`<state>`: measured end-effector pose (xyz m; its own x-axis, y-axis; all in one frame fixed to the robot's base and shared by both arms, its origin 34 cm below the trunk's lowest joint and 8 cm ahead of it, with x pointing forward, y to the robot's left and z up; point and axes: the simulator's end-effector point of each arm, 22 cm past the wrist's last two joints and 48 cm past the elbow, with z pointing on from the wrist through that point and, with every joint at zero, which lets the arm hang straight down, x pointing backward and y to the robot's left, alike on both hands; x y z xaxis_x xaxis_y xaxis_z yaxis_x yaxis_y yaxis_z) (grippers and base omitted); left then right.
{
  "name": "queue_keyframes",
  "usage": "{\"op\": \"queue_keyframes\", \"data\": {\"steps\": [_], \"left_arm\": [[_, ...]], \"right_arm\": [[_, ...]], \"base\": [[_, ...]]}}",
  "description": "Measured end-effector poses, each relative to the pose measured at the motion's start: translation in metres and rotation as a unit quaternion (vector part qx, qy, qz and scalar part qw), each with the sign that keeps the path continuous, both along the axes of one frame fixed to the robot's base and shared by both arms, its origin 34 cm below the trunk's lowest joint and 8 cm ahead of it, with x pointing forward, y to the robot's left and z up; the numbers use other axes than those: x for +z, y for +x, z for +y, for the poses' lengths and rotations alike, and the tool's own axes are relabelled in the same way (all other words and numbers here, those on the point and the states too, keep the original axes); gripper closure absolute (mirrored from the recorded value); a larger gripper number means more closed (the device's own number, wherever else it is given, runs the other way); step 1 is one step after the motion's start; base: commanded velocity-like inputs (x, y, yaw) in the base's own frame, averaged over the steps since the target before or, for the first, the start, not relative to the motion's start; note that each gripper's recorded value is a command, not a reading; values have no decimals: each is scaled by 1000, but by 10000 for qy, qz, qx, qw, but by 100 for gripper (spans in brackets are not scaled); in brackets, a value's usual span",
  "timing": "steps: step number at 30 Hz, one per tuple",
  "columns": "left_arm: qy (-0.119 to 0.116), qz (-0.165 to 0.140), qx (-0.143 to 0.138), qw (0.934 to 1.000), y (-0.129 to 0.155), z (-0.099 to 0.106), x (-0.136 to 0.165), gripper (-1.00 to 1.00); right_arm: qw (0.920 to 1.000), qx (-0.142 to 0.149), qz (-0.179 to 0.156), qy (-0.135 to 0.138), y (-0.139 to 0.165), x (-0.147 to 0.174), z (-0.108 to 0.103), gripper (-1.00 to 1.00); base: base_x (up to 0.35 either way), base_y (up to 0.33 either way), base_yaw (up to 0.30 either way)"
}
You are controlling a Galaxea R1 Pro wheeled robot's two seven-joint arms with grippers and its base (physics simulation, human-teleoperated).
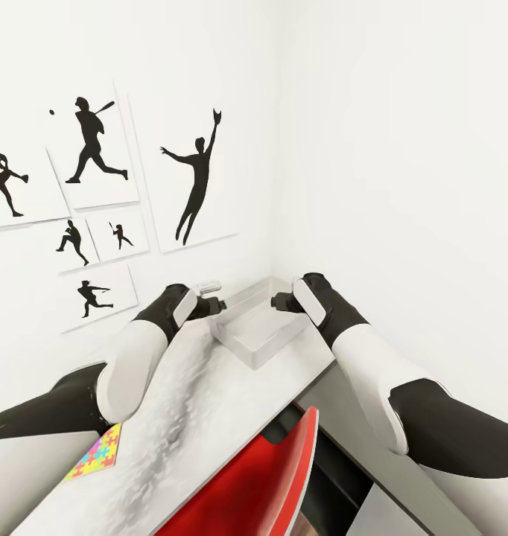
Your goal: Put all the toys in the child's room - the three board games (two on the bed and one on the table), the two jigsaw puzzles on the table, and the tennis ball on the table - inside the toy box on the table in the child's room.
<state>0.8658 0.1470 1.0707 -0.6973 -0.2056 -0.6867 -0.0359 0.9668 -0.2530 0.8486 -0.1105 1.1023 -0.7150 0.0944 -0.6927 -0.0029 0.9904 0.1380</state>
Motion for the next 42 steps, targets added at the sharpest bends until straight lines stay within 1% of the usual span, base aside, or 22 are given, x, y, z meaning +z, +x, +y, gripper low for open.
{"op": "queue_keyframes", "data": {"steps": [25,32,42], "left_arm": [[-135,58,93,9998,-1,2,-2,-100],[-149,94,104,9998,0,2,-8,-100],[-238,175,153,9994,2,3,-19,-100]], "right_arm": [[10000,-3,-32,8,1,1,1,-100],[10000,-4,8,8,2,-5,1,-100],[10000,2,82,17,4,-16,1,-100]], "base": [[0,0,0],[0,0,0],[0,0,0]]}}
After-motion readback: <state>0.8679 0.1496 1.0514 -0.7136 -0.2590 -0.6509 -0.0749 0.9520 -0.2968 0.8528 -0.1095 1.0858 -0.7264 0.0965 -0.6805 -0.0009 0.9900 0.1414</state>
